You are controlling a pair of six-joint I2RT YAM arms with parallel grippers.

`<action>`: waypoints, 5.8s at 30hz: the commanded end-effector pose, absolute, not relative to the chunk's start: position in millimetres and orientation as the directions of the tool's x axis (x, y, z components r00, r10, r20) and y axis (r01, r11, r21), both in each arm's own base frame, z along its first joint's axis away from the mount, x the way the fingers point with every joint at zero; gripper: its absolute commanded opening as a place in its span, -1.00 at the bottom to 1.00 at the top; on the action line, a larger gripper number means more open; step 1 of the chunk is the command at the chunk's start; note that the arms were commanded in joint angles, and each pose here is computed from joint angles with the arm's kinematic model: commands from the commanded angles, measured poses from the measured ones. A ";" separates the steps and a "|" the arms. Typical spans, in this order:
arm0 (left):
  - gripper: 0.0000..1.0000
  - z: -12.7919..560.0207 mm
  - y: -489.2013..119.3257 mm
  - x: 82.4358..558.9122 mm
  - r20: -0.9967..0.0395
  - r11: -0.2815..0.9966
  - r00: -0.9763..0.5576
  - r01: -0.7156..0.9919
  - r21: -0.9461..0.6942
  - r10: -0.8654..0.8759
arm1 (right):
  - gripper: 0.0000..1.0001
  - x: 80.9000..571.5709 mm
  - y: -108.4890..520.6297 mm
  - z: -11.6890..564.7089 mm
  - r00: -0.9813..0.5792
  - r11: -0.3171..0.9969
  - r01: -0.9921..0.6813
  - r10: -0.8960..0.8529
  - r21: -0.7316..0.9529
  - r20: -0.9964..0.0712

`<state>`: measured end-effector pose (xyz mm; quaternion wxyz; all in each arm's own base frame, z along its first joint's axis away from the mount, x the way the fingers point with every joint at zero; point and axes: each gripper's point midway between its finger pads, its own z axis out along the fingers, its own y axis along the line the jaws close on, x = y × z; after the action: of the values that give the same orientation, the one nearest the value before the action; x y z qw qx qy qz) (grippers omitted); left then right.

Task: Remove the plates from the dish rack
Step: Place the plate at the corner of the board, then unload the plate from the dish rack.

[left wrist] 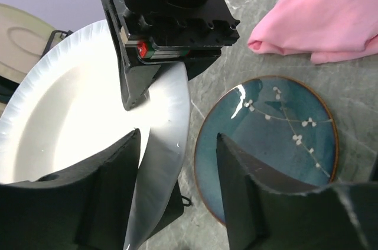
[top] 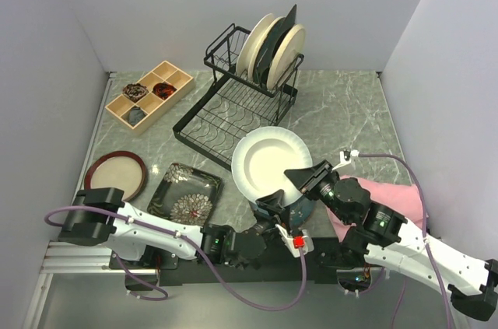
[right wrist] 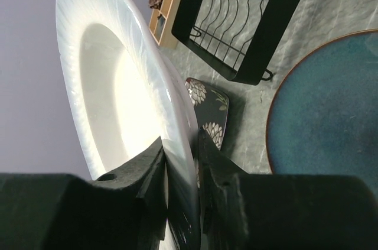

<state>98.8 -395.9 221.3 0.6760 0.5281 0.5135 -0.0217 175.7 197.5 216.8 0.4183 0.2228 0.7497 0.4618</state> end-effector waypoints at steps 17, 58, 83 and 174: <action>0.99 280.9 -401.3 71.5 -0.990 0.391 0.122 0.909 0.142 0.076 | -1.00 209.8 139.8 269.5 -0.245 0.474 0.024 0.856 0.880 -0.455; 0.99 270.4 -247.9 166.8 -0.914 0.669 -0.094 0.652 -0.357 -0.396 | -1.00 552.4 -127.0 183.1 0.210 0.277 0.274 0.917 0.921 -0.339; 0.99 272.3 -235.8 167.7 -0.912 0.685 -0.076 0.636 -0.356 -0.404 | -0.56 627.9 -167.0 115.3 0.193 0.213 0.473 0.922 0.855 -0.336; -0.03 372.6 -284.5 501.0 -0.993 0.680 0.014 0.728 0.089 0.116 | 1.00 226.1 123.7 308.4 -0.266 0.650 -0.430 0.572 0.627 -0.776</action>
<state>497.3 -281.1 341.8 0.6052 0.2982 0.6949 -0.2489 224.9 125.4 301.8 0.5903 0.0567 0.6858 0.4218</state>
